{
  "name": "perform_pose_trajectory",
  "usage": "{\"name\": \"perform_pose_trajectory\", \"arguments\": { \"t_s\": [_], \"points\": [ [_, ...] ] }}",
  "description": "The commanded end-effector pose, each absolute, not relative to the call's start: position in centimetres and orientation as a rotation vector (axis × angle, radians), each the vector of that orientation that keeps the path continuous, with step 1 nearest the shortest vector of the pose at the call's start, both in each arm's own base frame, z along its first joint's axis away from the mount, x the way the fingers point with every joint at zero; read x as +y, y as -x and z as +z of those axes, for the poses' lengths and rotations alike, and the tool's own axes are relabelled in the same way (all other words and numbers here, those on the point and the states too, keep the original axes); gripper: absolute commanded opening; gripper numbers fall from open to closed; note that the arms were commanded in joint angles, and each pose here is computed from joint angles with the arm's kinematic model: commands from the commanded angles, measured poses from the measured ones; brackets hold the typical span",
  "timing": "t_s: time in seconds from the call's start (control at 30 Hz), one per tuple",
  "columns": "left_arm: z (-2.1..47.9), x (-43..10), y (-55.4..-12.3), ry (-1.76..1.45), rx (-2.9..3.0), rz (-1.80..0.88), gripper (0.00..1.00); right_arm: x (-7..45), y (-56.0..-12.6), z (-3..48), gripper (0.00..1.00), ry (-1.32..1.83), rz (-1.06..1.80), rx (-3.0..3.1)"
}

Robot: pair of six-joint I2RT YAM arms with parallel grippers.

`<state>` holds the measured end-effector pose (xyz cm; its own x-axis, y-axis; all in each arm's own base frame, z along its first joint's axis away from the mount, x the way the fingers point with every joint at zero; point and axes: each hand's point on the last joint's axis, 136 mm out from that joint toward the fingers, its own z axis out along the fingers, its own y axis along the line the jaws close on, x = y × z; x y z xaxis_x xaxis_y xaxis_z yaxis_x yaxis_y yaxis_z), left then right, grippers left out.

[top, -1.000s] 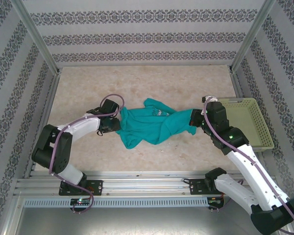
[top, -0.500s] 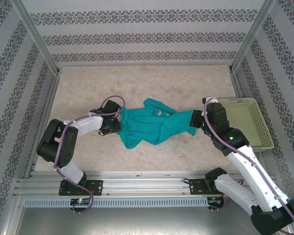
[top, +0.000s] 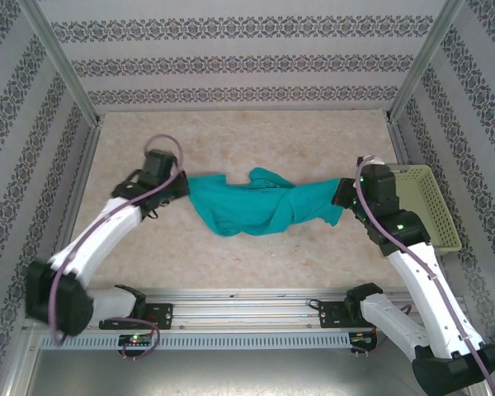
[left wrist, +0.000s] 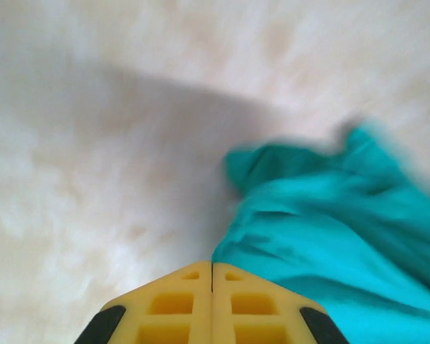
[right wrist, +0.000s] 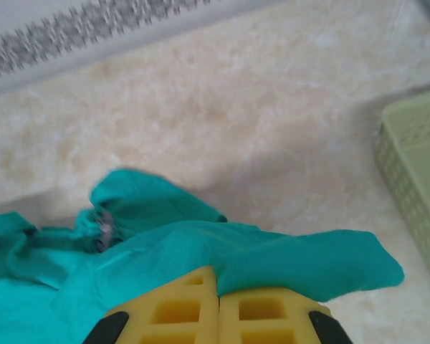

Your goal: Fold the inside-out t-shirt

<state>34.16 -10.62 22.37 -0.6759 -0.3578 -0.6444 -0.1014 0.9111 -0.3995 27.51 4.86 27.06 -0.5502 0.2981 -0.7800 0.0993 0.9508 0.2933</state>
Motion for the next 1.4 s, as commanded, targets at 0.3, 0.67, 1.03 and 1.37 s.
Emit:
{"name": "perform_pose_trajectory", "arguments": {
  "t_s": [0.3, 0.67, 1.03, 1.37],
  "points": [
    [27.9, -5.6, -32.7, 0.382, 2.150, -0.273, 0.00, 7.8, -26.0, 32.3, 0.00, -0.035, 0.471, 1.914],
    [31.8, -2.6, -32.3, 0.513, 2.082, -0.342, 0.00, 6.9, -26.9, 31.5, 0.00, -0.075, 0.407, 1.937],
    [21.2, -2.3, -31.0, 0.618, 2.354, -0.253, 0.00, 10.5, -30.7, 17.9, 0.07, -0.182, 0.565, 2.340],
    [16.2, -1.5, -29.5, 0.663, 2.449, -0.165, 0.00, 8.5, -31.0, 11.9, 0.63, -0.316, 0.331, 2.515]
  ]
}}
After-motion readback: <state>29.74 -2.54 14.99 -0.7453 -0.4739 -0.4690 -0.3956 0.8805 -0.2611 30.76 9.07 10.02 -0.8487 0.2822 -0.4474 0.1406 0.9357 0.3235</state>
